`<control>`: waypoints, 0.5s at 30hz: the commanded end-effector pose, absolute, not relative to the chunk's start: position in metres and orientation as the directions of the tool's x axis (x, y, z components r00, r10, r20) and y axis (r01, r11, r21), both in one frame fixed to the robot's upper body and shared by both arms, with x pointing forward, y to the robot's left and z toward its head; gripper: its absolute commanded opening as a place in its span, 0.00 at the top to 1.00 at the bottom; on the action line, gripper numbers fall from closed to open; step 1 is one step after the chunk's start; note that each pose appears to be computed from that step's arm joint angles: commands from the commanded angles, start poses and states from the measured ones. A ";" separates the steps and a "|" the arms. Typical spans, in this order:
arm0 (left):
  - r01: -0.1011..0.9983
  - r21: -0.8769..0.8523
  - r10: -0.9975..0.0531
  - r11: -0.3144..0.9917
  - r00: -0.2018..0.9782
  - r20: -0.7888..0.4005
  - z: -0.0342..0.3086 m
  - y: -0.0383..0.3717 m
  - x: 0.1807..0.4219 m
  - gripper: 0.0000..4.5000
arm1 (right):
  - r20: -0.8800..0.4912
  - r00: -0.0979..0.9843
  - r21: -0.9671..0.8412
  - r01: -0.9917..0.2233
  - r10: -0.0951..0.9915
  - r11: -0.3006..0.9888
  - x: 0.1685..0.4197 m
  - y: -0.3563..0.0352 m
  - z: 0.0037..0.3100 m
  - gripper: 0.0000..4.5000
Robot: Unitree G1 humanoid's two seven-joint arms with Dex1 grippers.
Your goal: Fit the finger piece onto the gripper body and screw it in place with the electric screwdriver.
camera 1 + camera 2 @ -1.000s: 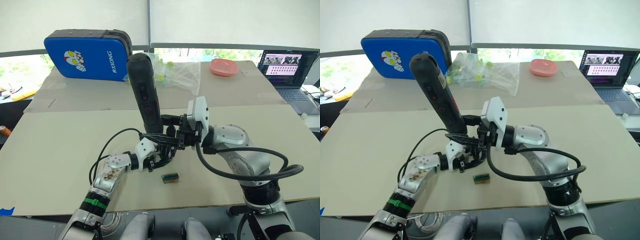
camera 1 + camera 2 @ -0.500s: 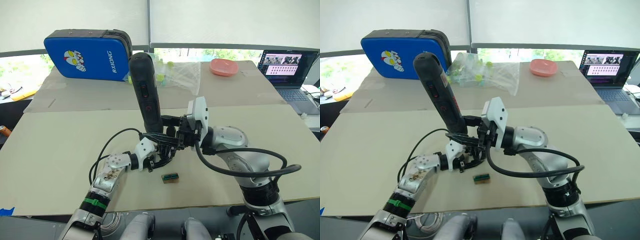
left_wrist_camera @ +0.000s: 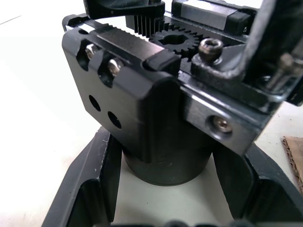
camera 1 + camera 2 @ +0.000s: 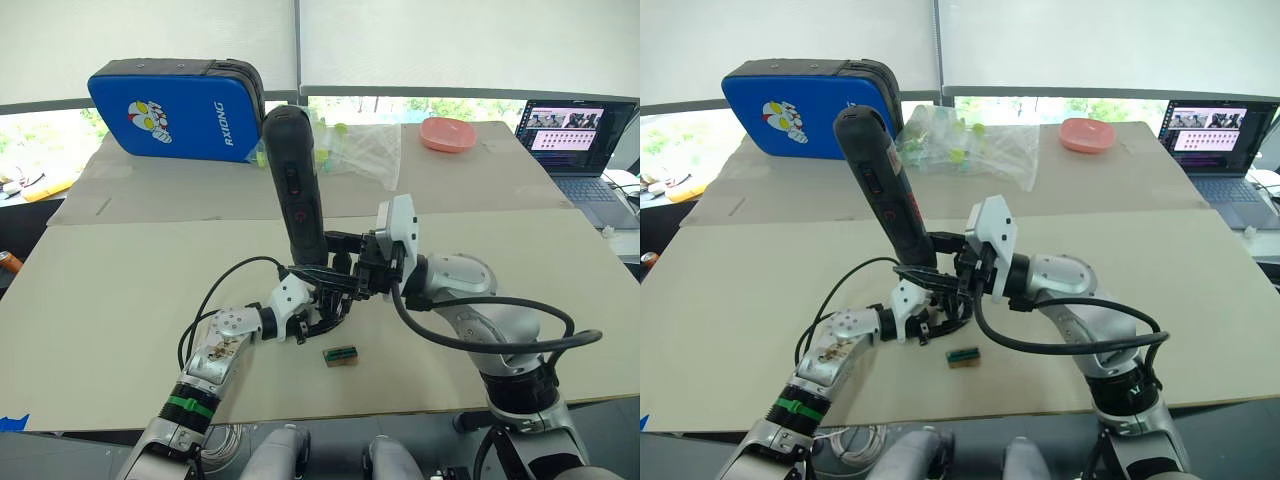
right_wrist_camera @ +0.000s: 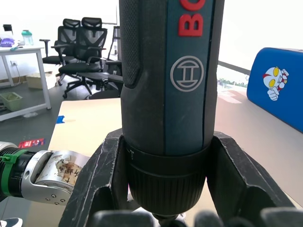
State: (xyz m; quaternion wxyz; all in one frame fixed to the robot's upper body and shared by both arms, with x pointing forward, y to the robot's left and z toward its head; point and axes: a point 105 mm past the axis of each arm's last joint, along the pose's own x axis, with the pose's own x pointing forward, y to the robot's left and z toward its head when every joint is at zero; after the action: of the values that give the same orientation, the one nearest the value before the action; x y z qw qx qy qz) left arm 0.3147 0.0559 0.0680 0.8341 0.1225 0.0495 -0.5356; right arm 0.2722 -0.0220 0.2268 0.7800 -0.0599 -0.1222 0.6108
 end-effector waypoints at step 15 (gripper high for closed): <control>0.926 0.090 -0.882 0.368 0.378 -0.281 0.047 0.055 0.305 0.49 | 0.167 0.299 -0.265 -0.904 0.939 0.335 0.275 -0.034 0.216 0.58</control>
State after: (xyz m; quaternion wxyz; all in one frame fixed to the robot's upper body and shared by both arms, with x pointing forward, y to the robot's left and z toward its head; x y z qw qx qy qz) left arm 0.3147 0.0566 0.0674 0.8342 0.1232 0.0510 -0.5352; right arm 0.2739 -0.0327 0.2214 0.7987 -0.0456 -0.1512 0.5806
